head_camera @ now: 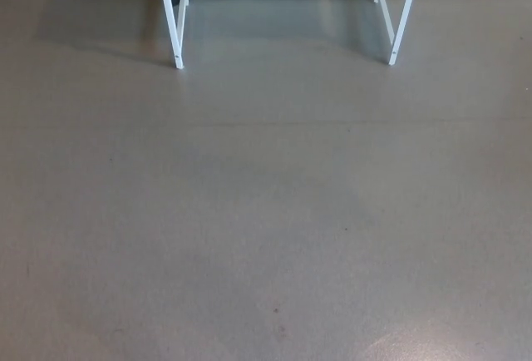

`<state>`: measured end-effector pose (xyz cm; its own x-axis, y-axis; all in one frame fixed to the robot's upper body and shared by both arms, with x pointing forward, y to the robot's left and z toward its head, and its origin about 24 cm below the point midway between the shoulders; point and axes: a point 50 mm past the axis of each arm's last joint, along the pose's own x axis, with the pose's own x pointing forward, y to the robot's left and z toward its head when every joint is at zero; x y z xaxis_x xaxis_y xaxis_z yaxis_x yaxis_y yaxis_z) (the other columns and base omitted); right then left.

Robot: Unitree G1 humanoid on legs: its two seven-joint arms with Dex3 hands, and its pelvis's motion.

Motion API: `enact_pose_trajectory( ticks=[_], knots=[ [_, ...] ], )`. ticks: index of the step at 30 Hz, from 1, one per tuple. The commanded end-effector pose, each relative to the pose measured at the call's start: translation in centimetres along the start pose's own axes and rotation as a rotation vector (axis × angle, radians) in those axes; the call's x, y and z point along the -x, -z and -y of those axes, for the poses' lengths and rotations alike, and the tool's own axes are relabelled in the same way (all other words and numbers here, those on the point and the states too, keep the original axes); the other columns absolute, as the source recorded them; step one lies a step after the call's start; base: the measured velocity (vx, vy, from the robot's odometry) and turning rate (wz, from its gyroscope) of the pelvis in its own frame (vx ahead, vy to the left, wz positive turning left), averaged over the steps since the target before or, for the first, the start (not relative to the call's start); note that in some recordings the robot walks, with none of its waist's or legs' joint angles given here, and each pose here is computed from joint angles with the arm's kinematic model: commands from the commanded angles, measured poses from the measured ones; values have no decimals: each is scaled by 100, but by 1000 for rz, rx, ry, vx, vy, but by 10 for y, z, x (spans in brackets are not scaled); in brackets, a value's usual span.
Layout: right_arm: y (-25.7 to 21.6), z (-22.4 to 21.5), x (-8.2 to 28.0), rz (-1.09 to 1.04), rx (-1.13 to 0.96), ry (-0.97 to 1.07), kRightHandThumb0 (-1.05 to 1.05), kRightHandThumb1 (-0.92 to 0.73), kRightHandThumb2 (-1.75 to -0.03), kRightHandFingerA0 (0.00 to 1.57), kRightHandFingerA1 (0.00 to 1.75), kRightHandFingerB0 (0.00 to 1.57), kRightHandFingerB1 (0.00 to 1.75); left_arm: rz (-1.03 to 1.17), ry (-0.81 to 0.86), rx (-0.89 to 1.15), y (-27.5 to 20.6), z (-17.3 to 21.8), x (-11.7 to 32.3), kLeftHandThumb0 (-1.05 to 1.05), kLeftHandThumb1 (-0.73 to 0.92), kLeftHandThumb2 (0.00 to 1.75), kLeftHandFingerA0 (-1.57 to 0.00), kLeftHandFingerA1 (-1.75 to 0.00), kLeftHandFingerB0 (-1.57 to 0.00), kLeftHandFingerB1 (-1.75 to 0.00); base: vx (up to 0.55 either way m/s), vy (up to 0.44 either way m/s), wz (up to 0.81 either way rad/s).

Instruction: The robot walks towards a desk on which a file tray is kept in the middle and a cube is kept to its right. The robot lifts the cube using its right hand and places it on the file tray.

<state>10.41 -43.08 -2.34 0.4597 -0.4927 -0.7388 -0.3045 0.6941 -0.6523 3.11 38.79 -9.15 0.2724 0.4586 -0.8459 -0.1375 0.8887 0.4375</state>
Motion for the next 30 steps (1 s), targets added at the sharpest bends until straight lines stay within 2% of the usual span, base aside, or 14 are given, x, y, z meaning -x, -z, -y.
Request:
enact_pose_trajectory(
  ticks=[1,2,7,8,9,11,12,14,15,22,24,25,26,30],
  knots=[
    [1,7,2,-2,26,-38,-32,-43,-98,9,52,6,49,49,33,34,-4,-2,1,-56,49,112,-10,-65,-6,-61,0,0,0],
    [0,8,3,5,3,-50,-57,-66,-61,19,35,23,29,55,43,47,-4,-2,1,-79,53,96,-18,-74,-19,-71,0,0,0],
    [2,7,4,12,-41,-47,-55,-64,-60,17,34,23,29,51,55,18,0,-1,3,-53,46,110,-11,-65,-7,-60,0,0,0],
    [1,7,3,-2,-13,-41,-57,-67,-61,18,32,25,29,49,55,17,1,0,3,-80,65,72,-12,-88,-20,-78,0,0,0],
    [0,8,3,-17,23,-38,-55,-66,-61,16,32,21,28,55,64,42,3,0,3,-51,51,112,-13,-66,-9,-61,0,0,0],
    [0,8,3,-13,16,-49,-55,-66,-61,16,32,21,28,64,77,81,3,0,3,-51,51,112,-13,-66,-9,-61,0,0,0],
    [0,8,3,-17,31,-52,-58,-66,-61,19,33,21,28,57,64,93,4,-1,3,-73,66,72,-13,-79,-22,-74,0,0,0],
    [-1,8,4,-5,-3,-57,-57,-65,-61,17,33,21,28,64,52,-13,2,-1,4,-79,49,104,-22,-73,-26,-71,0,0,0],
    [-1,8,5,-4,2,-56,-57,-66,-61,17,32,21,28,60,47,5,2,-1,4,-77,62,73,-17,-84,-23,-77,0,0,0],
    [0,9,5,-15,39,-46,-56,-65,-61,16,33,20,28,50,39,-7,5,1,5,-79,56,94,-24,-77,-27,-73,14,-2,-2],
    [-1,9,5,-23,66,-25,-31,-41,-97,10,52,8,50,50,40,-4,6,2,5,-79,65,72,-21,-82,-24,-76,63,-6,10],
    [-1,9,5,-19,41,-43,-57,-66,-60,19,34,20,28,45,41,-20,7,2,5,-79,66,72,-21,-81,-24,-75,0,0,0],
    [-1,10,5,-17,28,-44,-57,-65,-60,18,33,21,28,50,45,-46,7,2,5,-78,48,102,-24,-73,-26,-70,-59,7,29],
    [-3,11,6,-15,50,-31,-58,-65,-60,21,34,20,28,50,66,-6,11,2,4,-79,43,99,-20,-72,-23,-69,-15,-3,-1]
  ],
)
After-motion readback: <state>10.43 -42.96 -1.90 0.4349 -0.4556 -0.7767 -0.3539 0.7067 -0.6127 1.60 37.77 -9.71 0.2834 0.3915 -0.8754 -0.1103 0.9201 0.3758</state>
